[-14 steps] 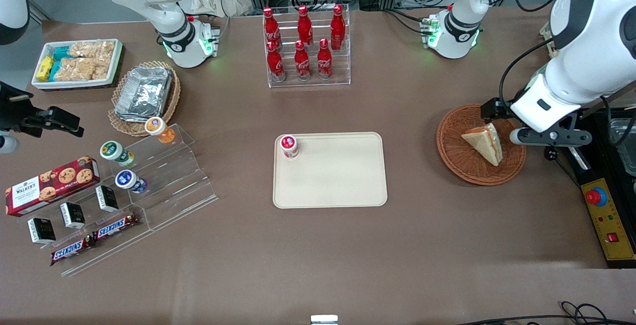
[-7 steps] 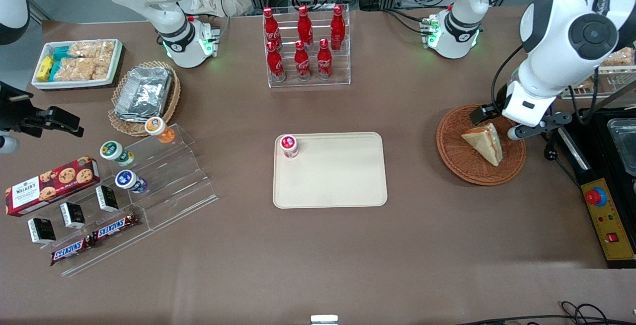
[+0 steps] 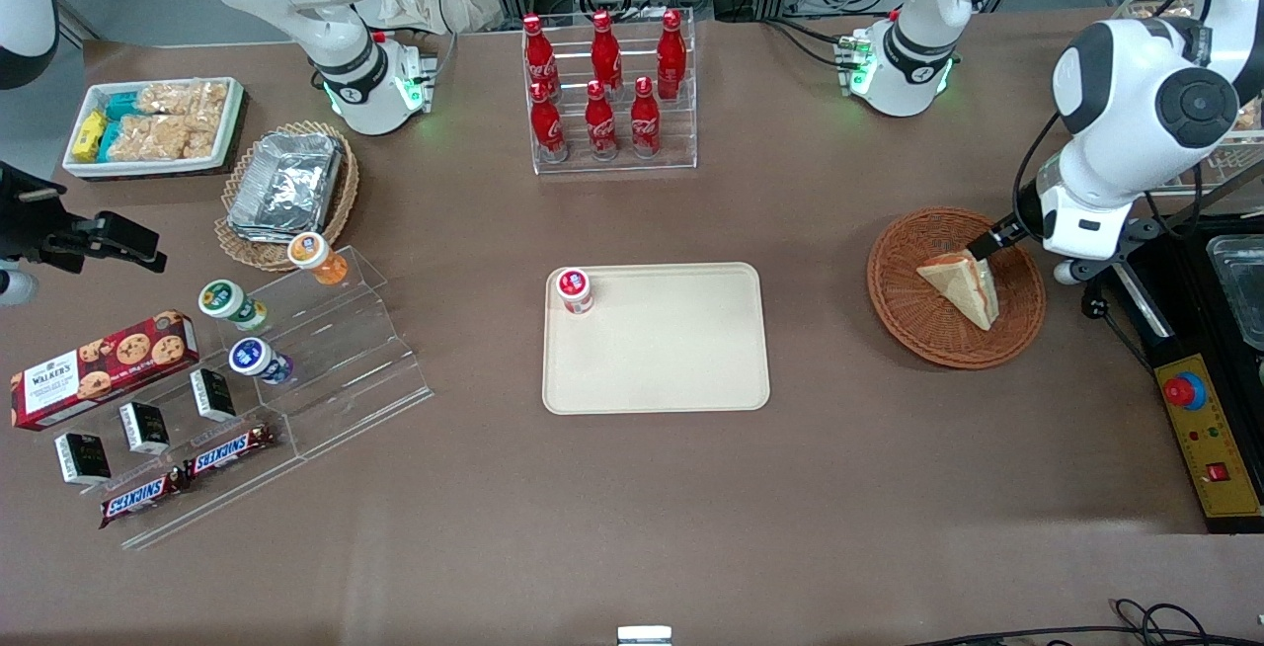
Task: Place sandwich from basket to tray
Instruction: 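Close the left gripper on the sandwich's edge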
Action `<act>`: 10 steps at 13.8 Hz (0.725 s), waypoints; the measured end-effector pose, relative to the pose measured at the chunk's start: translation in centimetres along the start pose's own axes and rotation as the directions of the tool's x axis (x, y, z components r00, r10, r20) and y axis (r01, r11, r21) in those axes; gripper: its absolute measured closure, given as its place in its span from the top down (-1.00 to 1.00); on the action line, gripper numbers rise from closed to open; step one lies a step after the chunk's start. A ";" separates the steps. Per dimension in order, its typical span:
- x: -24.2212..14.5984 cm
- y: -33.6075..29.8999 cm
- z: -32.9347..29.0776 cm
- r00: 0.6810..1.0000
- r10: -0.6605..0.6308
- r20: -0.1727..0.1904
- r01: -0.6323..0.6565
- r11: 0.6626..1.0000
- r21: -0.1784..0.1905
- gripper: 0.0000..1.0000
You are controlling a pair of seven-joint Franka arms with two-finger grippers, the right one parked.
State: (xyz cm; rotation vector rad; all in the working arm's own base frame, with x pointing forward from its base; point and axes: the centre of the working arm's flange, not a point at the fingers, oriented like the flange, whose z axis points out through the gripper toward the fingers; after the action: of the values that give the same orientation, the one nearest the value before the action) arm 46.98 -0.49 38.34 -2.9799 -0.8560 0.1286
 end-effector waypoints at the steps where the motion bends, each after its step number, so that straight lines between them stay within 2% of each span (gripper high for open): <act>1: 0.1 -0.6 1.2 1.000 -0.021 -0.003 0.021 1.000 -0.005 1.00; 4: 0.3 -1.8 5.3 0.997 -0.078 -0.006 0.077 0.997 -0.026 1.00; 10: 1.4 -2.1 11.9 0.988 -0.145 0.052 0.147 0.989 -0.034 1.00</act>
State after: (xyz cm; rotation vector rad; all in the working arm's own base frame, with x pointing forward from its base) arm 46.02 2.19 26.56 -2.9467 -1.0902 0.1830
